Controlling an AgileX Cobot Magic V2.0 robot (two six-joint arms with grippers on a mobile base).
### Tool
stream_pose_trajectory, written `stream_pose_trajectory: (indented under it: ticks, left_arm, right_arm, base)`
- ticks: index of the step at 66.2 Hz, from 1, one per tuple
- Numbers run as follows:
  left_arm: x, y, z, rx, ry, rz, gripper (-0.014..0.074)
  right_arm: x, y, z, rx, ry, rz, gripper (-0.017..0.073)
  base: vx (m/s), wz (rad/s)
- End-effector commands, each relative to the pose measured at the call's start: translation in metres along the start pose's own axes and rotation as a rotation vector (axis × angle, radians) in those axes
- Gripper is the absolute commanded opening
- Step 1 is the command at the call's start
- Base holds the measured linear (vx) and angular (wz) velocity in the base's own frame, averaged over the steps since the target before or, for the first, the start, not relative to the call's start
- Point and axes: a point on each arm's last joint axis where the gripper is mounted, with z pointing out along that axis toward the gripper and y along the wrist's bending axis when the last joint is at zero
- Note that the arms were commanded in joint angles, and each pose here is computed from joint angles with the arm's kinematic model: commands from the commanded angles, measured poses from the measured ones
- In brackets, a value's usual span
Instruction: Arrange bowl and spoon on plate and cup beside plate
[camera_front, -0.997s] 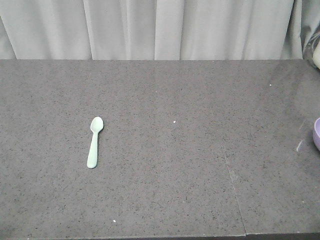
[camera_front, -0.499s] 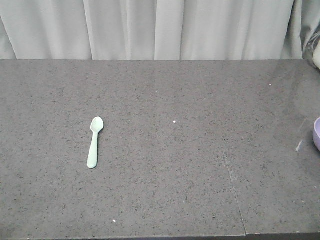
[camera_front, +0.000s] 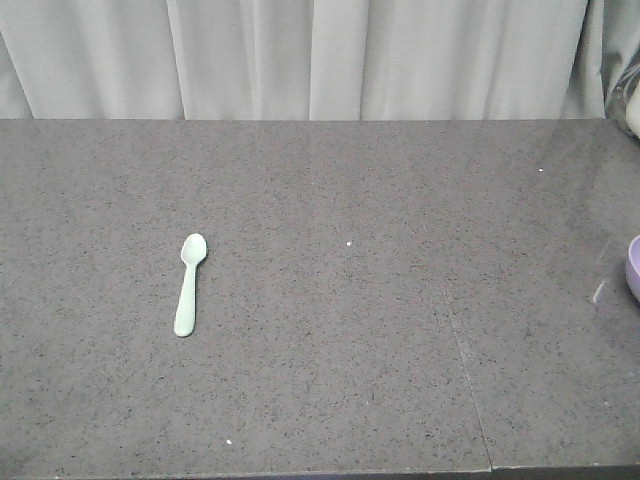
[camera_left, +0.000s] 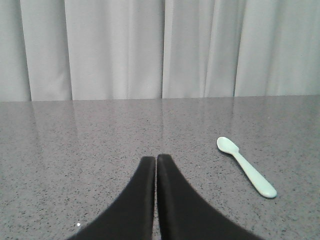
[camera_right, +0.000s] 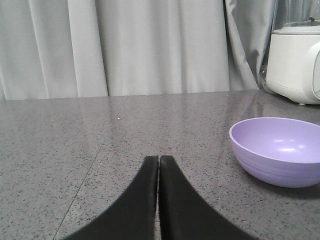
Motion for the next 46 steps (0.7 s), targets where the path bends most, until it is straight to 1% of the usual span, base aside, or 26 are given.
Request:
stream_pose_trajectory:
  ticks: [1,46]
  left_arm:
    - [0.0043,0.0006,0.0012,0.001,-0.033,-0.007,-0.0006]
    - [0.0043,0.0006,0.0012,0.001,-0.033,-0.007,-0.0006]
  right_arm:
    - [-0.001,0.0003,0.0009,0.0,-0.053,-0.02,-0.0005]
    - [-0.001,0.0003,0.0009,0.0,-0.053,-0.02,-0.0005]
  base:
    - [0.0,0.0]
    - [0.0,0.0]
